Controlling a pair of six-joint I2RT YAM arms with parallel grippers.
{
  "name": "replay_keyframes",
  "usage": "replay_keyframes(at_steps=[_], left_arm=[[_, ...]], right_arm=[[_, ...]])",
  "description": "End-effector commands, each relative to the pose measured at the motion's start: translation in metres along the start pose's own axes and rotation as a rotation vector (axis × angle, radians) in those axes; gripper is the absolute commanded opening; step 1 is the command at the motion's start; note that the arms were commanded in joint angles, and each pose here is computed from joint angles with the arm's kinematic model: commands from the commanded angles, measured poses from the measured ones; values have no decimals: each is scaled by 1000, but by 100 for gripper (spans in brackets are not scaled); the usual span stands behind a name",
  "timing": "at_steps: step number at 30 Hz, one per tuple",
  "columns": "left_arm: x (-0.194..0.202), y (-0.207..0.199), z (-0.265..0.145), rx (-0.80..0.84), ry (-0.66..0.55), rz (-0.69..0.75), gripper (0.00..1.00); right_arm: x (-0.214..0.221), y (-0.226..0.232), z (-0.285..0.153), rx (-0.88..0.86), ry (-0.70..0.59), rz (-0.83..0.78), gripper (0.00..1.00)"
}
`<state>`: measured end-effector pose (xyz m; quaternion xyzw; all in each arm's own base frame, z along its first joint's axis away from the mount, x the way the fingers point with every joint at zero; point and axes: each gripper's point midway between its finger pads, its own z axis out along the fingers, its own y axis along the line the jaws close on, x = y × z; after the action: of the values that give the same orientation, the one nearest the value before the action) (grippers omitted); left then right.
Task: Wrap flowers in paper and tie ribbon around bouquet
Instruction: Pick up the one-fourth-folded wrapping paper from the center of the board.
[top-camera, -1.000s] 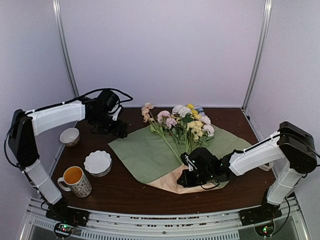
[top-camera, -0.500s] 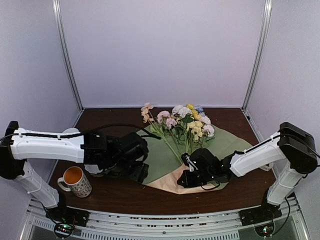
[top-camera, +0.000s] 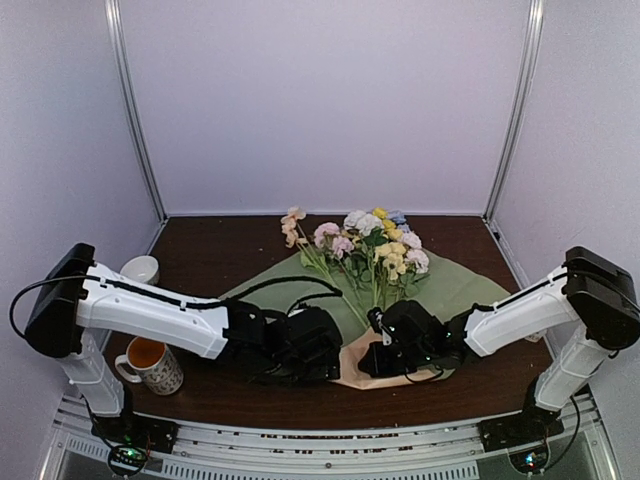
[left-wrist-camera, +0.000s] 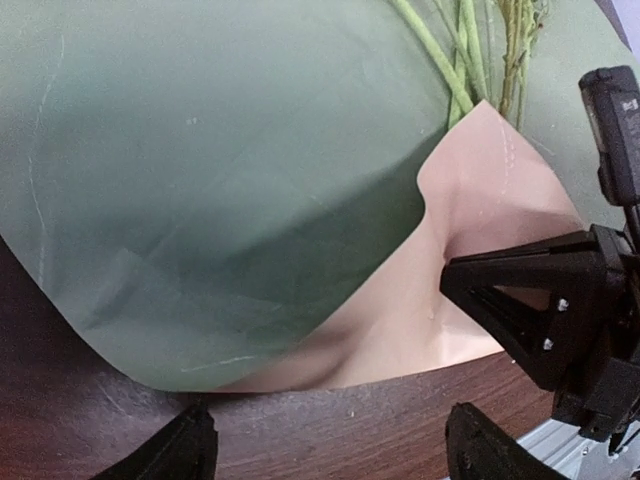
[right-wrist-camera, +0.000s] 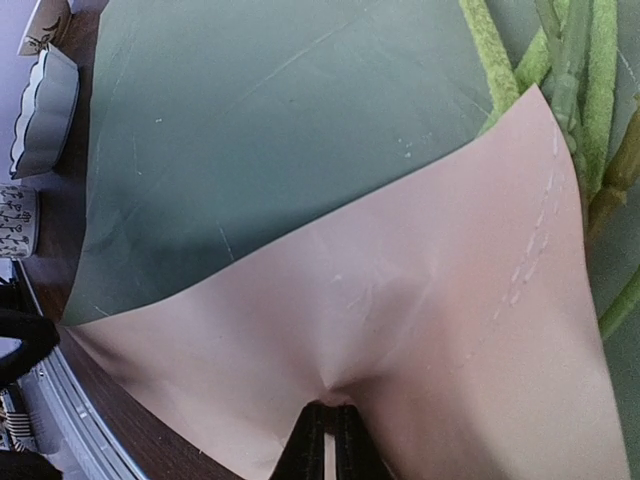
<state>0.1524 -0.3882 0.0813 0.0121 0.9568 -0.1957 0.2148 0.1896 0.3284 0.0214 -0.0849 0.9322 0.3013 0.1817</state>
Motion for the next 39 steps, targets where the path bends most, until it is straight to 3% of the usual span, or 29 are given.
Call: replay_keyframes(at_steps=[1, 10, 16, 23, 33, 39], left_arm=[[13, -11, 7, 35, -39, -204, 82], [23, 19, 18, 25, -138, -429, 82], [17, 18, 25, 59, -187, -430, 83], [17, 14, 43, 86, -164, -449, 80], [22, 63, 48, -99, -181, -505, 50], [19, 61, 52, -114, -177, -459, 35]], right_arm=[[12, -18, -2, 76, 22, -6, 8], [13, -9, -4, 53, 28, -31, 8], [13, -6, -7, 40, 27, -45, 8], [11, 0, -8, 32, 24, -54, 8], [11, -2, -8, 37, 23, -52, 8], [11, 2, -7, 28, 32, -58, 8]])
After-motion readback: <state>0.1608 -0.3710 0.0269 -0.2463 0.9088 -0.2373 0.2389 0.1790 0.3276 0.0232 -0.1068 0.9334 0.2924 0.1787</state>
